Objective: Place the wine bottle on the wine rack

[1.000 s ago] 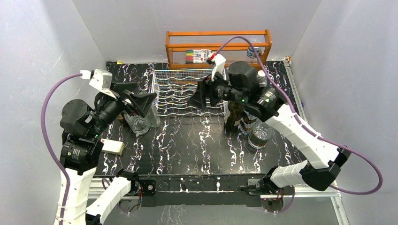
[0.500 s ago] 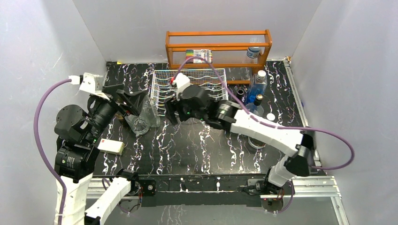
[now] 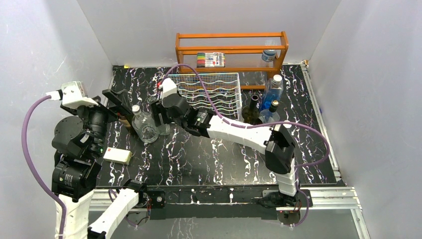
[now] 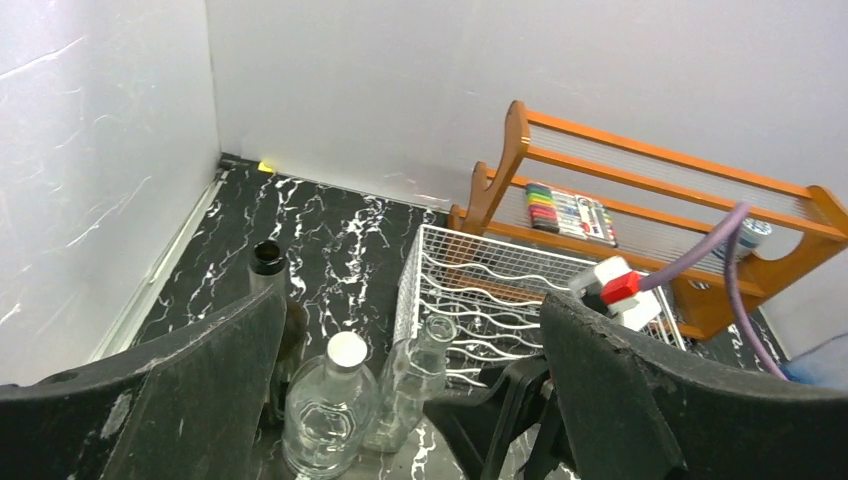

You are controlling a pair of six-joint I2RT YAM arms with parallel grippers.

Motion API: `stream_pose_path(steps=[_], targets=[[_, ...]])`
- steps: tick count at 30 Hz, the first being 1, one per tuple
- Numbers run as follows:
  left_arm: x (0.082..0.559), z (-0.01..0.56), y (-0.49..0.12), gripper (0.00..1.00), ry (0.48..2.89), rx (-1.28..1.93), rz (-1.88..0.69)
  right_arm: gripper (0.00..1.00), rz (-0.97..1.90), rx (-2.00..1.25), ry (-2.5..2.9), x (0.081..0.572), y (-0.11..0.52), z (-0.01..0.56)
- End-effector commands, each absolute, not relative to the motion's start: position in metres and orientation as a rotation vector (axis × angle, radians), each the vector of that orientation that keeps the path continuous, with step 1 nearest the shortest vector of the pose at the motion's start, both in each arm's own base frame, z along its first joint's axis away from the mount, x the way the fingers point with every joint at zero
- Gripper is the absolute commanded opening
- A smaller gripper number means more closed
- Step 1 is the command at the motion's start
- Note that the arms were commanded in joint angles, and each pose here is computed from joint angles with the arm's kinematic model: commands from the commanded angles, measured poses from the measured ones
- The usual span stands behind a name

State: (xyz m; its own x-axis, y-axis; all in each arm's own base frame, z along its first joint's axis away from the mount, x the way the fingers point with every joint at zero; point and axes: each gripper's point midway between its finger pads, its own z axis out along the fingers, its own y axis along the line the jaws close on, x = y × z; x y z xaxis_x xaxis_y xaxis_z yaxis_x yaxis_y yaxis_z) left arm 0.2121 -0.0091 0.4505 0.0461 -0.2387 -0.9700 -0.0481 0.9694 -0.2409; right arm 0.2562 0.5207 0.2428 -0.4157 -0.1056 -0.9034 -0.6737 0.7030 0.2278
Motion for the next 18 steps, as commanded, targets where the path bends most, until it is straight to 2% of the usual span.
stream_pose_path(steps=[1, 8, 18], targets=[[0.205, 0.459, 0.007, 0.98, 1.491, -0.298, -0.091, 0.81, 0.775, -0.437, 1.749, 0.282, 0.537, 0.309], [0.207, 0.457, 0.005, 0.98, 1.499, -0.285, -0.09, 0.76, 0.701, -0.468, 1.727, 0.297, 0.555, 0.3], [0.208, 0.454, 0.004, 0.98, 1.508, -0.278, -0.088, 0.48, 0.629, -0.529, 1.706, 0.307, 0.566, 0.282]])
